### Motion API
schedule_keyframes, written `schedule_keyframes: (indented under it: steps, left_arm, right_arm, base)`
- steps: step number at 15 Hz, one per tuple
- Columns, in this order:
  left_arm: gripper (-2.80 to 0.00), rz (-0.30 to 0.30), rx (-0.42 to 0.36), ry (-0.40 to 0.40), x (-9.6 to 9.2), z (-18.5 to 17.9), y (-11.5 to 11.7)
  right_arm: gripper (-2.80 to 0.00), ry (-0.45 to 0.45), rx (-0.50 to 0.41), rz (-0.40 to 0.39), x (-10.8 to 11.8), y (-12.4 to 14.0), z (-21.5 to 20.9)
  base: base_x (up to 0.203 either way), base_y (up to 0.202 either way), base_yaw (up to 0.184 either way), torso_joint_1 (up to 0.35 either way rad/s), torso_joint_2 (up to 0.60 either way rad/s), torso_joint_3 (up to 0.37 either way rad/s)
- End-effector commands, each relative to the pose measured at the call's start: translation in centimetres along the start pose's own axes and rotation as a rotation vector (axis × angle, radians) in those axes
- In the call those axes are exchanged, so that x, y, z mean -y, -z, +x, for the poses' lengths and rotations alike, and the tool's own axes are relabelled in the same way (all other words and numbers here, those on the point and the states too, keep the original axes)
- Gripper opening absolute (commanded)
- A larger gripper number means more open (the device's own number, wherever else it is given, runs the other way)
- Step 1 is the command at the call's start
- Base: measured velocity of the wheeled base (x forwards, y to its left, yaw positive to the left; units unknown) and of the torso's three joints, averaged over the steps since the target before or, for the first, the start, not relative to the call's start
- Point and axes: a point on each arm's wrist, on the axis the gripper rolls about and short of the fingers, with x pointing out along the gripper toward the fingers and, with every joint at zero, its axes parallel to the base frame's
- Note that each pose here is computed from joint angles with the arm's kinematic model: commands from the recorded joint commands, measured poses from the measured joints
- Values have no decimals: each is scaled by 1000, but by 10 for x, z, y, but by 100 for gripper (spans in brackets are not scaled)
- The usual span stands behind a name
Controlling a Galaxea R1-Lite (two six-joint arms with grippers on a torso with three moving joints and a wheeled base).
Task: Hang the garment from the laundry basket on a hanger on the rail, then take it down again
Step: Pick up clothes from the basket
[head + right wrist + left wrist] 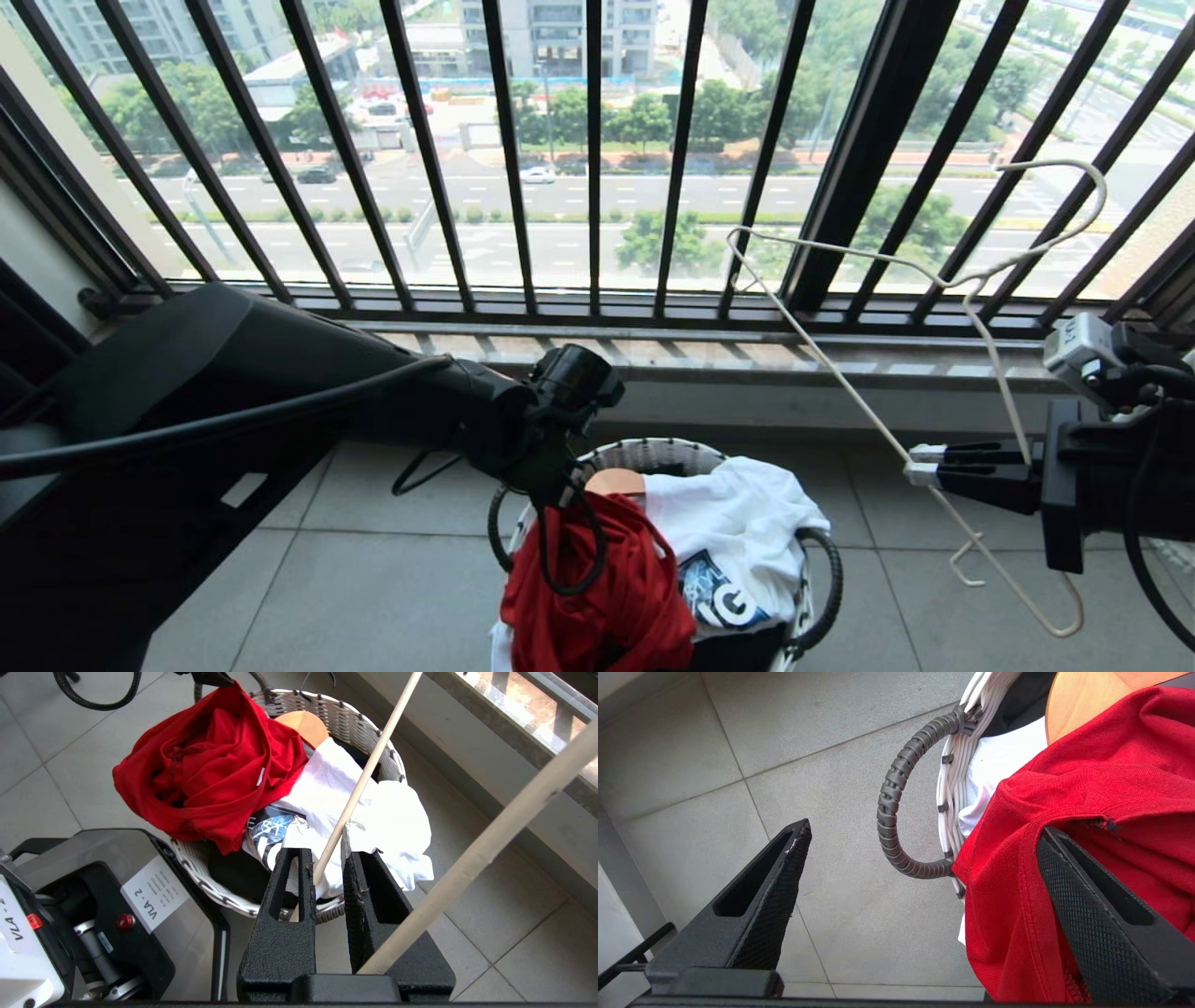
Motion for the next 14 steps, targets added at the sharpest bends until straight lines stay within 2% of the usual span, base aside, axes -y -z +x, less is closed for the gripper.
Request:
schedule_keyframes:
  steps: [1, 14]
  left_arm:
    - [0, 21, -26, -4, 4, 6, 6]
    - [0, 69, -54, 44, 22, 7, 18]
  right_arm:
    - [-280, -4, 2, -3, 0, 0, 0]
    - [-280, -4, 3, -5, 0, 0, 0]
  base:
    - [0, 0, 0, 0, 0, 0]
    - [0, 0, 0, 0, 0, 0]
